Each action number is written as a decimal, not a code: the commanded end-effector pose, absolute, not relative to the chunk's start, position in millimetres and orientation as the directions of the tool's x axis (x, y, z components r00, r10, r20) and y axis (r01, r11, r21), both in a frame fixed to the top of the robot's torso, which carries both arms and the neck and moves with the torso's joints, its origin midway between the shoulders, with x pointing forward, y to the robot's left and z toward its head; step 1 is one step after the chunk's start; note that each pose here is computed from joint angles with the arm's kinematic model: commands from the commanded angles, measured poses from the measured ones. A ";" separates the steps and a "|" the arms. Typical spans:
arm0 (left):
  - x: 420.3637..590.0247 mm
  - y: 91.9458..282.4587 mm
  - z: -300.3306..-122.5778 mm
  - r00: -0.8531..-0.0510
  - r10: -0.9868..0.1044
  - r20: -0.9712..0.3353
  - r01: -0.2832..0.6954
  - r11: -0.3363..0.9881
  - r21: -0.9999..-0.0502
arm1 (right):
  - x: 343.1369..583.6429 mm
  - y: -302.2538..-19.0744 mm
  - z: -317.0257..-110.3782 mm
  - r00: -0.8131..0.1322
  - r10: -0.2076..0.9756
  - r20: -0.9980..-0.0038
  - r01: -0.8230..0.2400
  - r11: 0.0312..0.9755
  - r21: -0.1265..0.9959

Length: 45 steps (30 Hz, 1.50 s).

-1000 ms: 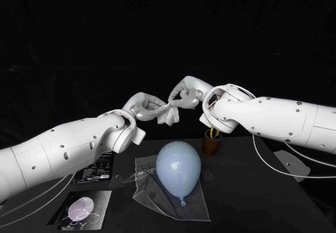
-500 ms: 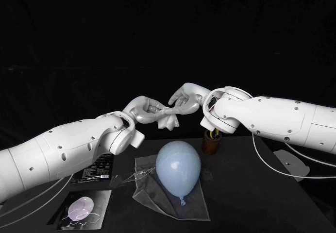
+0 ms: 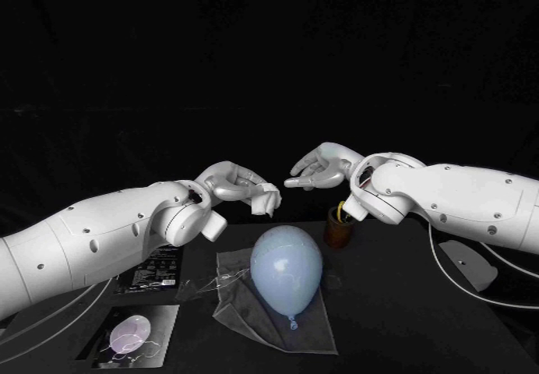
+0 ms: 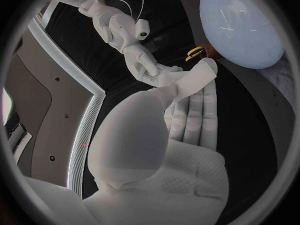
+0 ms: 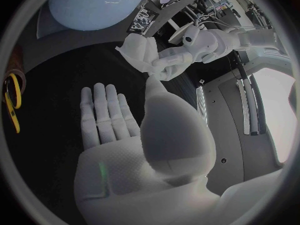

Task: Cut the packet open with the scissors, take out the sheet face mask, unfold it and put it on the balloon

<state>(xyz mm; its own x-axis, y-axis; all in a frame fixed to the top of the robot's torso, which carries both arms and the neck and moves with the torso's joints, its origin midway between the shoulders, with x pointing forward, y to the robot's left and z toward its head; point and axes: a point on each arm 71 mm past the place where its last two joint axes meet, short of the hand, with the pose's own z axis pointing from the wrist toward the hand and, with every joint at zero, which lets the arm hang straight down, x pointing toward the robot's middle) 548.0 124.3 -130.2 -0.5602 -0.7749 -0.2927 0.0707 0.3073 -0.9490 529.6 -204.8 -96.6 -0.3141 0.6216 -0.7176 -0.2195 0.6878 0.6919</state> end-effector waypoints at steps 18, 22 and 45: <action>543.8 128.1 -134.2 -0.603 -0.785 -0.143 -0.073 0.233 -0.970 | 502.3 -194.8 -150.2 -0.387 0.760 -0.522 -0.235 0.466 0.853; 542.1 128.8 -134.2 -0.609 -0.784 -0.120 -0.089 0.218 -0.972 | 504.2 -192.3 -155.6 -0.379 0.764 -0.523 -0.237 0.466 0.853; 527.4 126.8 -129.9 -0.669 -0.741 -0.051 -0.109 0.166 -0.980 | 506.8 -182.8 -172.0 -0.406 0.755 -0.515 -0.222 0.465 0.857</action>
<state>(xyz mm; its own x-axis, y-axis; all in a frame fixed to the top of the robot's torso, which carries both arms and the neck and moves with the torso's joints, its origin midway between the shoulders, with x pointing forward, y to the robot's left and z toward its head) 528.8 129.6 -132.8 -0.6512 -0.7550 -0.0766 -0.1097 0.1936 -0.9749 507.9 -185.4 -172.6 -0.3872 0.7624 -0.5185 -0.2031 0.4780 0.8545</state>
